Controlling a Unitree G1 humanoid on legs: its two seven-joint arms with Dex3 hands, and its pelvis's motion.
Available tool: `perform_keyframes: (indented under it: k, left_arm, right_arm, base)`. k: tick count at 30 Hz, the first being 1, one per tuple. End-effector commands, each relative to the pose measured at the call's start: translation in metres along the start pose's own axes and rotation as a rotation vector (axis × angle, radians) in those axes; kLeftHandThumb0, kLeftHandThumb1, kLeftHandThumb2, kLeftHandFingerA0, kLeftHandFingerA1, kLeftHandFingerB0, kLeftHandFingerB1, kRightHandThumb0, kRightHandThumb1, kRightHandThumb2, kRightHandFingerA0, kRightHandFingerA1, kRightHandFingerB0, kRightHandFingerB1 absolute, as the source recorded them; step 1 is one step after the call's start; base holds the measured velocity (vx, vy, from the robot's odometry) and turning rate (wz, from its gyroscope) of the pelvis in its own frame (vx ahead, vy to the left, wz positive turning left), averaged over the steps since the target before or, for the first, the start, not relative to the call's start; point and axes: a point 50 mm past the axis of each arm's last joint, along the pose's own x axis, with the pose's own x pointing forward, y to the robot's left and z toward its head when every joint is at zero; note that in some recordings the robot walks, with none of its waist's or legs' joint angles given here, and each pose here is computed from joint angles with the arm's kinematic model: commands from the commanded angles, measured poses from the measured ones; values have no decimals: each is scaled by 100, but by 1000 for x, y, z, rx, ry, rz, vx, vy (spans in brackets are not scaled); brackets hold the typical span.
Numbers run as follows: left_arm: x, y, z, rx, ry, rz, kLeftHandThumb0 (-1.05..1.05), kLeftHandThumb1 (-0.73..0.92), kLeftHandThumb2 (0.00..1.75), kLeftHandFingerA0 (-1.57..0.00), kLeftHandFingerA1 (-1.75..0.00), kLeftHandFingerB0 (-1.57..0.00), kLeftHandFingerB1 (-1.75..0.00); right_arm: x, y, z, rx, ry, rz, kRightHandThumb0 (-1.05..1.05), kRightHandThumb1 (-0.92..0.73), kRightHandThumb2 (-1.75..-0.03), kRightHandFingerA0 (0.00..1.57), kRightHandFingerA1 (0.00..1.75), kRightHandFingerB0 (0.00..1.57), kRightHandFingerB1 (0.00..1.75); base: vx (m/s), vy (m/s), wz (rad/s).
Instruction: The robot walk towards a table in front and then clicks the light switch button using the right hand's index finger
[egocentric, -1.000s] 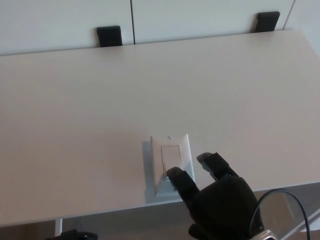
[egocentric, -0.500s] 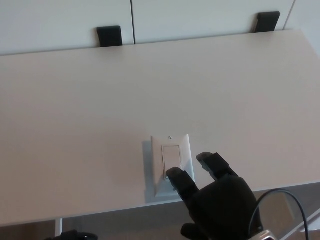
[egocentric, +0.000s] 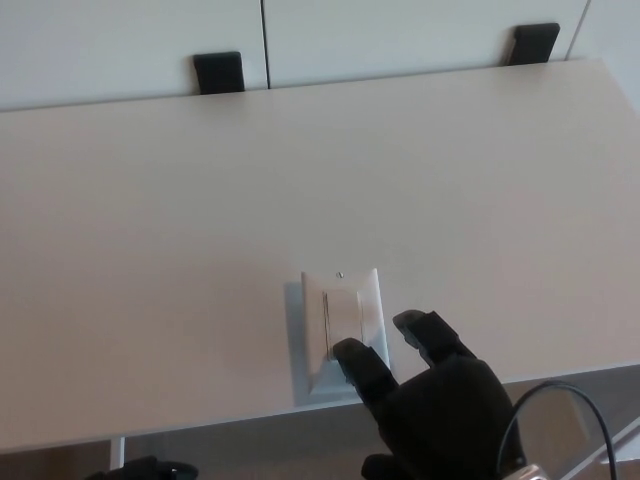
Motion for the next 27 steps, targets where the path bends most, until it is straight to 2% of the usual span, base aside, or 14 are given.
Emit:
perform_keyframes:
  k: [1, 2, 9, 10, 15, 16, 18, 19, 20, 23, 24, 25, 26, 27]
  left_arm:
    - [-2, 4, -4, 18, 36, 0, -19, 50, 91, -32, -57, -15, -49]
    - [-3, 4, -4, 16, 36, -1, -18, 51, 92, -31, -56, -14, -48]
    - [-3, 4, -4, 16, 33, -7, -18, 51, 92, -32, -57, -14, -48]
    - [-3, 4, -4, 17, 32, -6, -18, 51, 91, -32, -57, -14, -48]
    - [-2, 5, -3, 21, 41, -3, -18, 50, 91, -32, -56, -14, -48]
    - [-1, 5, -3, 22, 43, -4, -18, 50, 91, -31, -56, -14, -48]
    - [0, 3, -3, 28, 45, -6, -18, 50, 91, -31, -56, -14, -48]
    - [0, 3, -3, 28, 45, -6, -18, 50, 91, -30, -56, -14, -48]
    - [-1, 3, -4, 28, 48, -3, -17, 50, 91, -31, -56, -14, -48]
    - [-2, 4, -5, 23, 42, -1, -16, 50, 91, -31, -56, -15, -49]
    - [-3, 4, -7, 15, 46, -1, -17, 50, 91, -31, -56, -15, -49]
    - [-3, 4, -7, 18, 46, -5, -17, 50, 91, -30, -56, -14, -49]
    - [-2, 4, -7, 19, 51, 2, -18, 49, 91, -31, -56, -15, -48]
    - [-2, 3, -7, 10, 54, 3, -17, 50, 91, -31, -56, -15, -49]
  right_arm:
    - [-6, 15, -2, 1, 7, 77, -91, -87, -67, 12, 37, 31, 31]
    - [-6, 15, -1, 3, 7, 81, -89, -69, -107, 7, 43, 22, 45]
    - [-7, 8, -2, 14, 0, 40, -90, -70, -108, 6, 44, 20, 45]
    - [-7, 3, -2, 15, -1, 23, -93, -90, -68, 10, 40, 26, 30]
    - [-16, -39, -6, 67, -3, -122, -96, -86, -67, 4, 43, 26, 31]
    - [-18, -47, -8, 69, -6, -172, -104, -76, -110, 5, 43, 21, 45]
    - [-26, -58, -10, 83, -8, -208, -100, -73, -110, 5, 41, 21, 47]
    - [-30, -63, -11, 88, -8, -220, -97, -86, -67, 2, 48, 23, 34]
    - [-43, -73, -14, 132, -9, -252, -92, -67, -107, 5, 46, 12, 47]
    - [-65, -79, -21, 191, -9, -237, -93, -68, -108, 4, 49, 11, 49]
    - [-75, -78, -23, 218, -6, -221, -92, -67, -110, 0, 42, 9, 49]
    - [-83, -77, -26, 241, -1, -221, -98, -69, -108, 4, 43, 14, 50]
    - [-91, -75, -29, 244, 10, -213, -93, -86, -66, 3, 47, 19, 41]
    - [-101, -73, -32, 253, 24, -197, -90, -65, -106, 3, 45, 12, 50]
  base:
    - [0, 0, 0]
    - [0, 0, 0]
    - [0, 0, 0]
    - [0, 0, 0]
    - [0, 0, 0]
    - [0, 0, 0]
    - [0, 0, 0]
    - [0, 0, 0]
    - [0, 0, 0]
    - [0, 0, 0]
    - [0, 0, 0]
    - [0, 0, 0]
    - [0, 0, 0]
    - [0, 0, 0]
